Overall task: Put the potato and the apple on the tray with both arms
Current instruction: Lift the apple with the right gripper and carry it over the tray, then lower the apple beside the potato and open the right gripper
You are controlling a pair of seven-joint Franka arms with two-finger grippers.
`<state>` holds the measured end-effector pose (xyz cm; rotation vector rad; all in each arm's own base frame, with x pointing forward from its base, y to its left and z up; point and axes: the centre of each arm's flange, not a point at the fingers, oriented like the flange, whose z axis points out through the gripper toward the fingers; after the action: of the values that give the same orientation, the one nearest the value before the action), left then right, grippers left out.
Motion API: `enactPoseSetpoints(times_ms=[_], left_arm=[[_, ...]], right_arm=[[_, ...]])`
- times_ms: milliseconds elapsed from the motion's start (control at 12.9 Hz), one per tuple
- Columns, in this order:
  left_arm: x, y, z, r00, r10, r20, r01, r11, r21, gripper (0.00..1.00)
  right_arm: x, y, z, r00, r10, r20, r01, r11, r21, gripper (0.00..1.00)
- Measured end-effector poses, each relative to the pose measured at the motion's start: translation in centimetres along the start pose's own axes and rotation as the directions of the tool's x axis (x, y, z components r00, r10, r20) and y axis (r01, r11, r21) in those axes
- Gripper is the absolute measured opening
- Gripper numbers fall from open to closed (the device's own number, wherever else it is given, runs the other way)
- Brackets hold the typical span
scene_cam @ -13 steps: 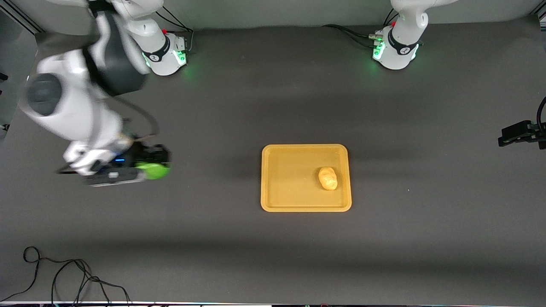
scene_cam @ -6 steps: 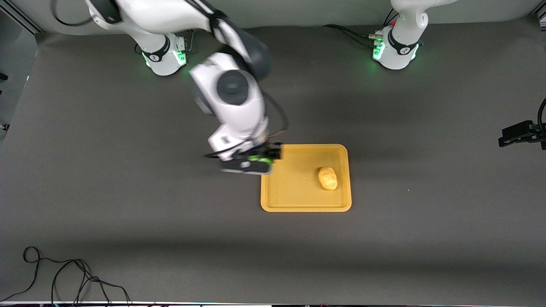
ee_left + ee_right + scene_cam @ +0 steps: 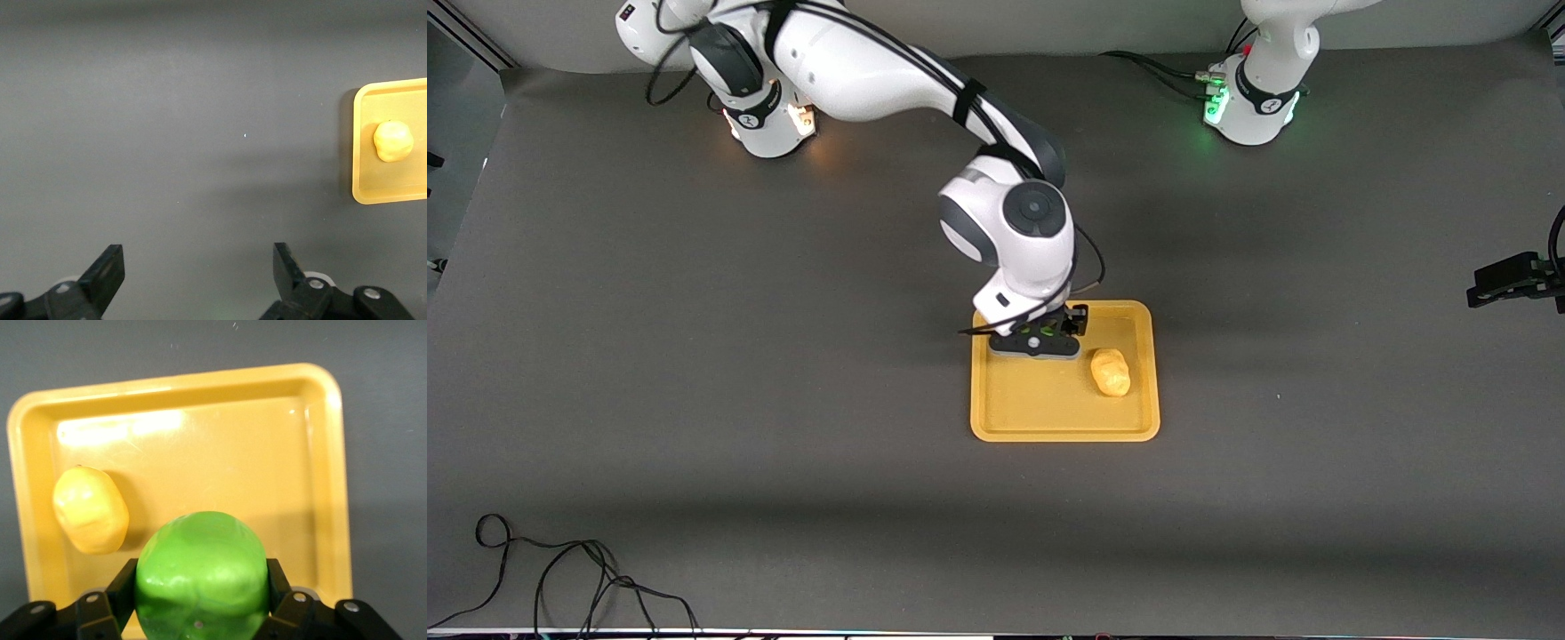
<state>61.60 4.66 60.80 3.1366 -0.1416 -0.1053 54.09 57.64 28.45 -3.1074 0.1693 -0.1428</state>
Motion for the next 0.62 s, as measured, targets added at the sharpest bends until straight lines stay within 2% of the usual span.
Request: enactPoseSetpoints(times_ms=[386,618], left_arm=[[0.0,0.0,0.0,1.0,0.0,0.0,0.0,1.0,0.0,1.0],[0.0,0.0,0.0,1.0,0.0,0.0,0.0,1.0,0.0,1.0]], right_arm=[[-0.3,-0.1,5.3,1.0,-0.009,-0.011,0.009,1.0,0.0,0.79],[0.2,0.5,6.9,0.999,-0.02,-0.037,0.019,1.0,-0.025,0.79]])
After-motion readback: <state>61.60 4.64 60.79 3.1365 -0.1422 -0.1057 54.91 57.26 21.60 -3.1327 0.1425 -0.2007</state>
